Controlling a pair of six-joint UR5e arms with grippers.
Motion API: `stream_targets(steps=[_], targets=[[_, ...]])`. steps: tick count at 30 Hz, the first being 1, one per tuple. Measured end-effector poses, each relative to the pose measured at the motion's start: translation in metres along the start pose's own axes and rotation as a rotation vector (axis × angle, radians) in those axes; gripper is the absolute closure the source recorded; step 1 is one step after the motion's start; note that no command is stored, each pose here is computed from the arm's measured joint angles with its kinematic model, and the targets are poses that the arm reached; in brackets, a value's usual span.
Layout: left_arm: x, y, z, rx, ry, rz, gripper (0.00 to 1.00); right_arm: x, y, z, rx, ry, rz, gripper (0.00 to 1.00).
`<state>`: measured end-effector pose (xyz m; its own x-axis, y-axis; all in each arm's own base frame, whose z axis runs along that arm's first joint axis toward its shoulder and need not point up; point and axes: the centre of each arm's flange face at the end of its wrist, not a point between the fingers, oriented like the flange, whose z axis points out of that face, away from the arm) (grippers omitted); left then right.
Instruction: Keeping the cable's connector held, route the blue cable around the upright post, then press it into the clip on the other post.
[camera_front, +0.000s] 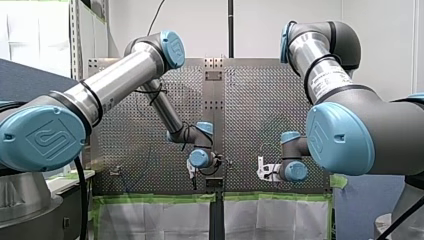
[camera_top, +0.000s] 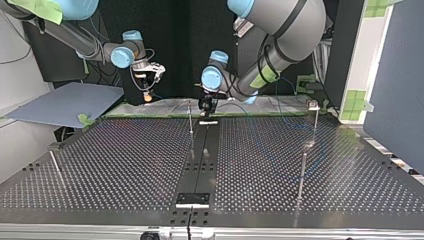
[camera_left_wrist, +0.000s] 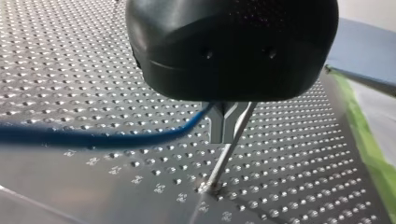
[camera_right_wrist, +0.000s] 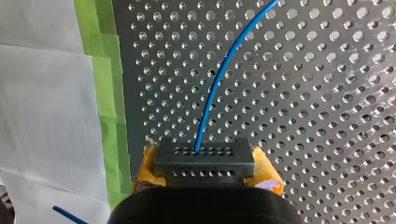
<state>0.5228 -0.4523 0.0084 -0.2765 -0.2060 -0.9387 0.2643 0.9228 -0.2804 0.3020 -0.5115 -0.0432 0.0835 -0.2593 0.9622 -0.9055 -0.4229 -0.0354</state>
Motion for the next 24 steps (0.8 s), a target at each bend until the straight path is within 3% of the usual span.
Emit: stream_targets(steps=[11,18,24], targets=[[0.013,-0.023,-0.015,0.03,0.047,0.039,1.0,0.0,0.0,0.0,0.002,0.001,0.0,1.0],[0.015,-0.031,-0.019,0.038,0.05,0.049,1.0,0.0,0.0,0.0,0.003,0.004,-0.001,1.0],[-0.003,-0.031,-0.017,0.032,0.029,0.044,1.0,0.0,-0.001,0.001,0.007,0.006,-0.001,1.0]])
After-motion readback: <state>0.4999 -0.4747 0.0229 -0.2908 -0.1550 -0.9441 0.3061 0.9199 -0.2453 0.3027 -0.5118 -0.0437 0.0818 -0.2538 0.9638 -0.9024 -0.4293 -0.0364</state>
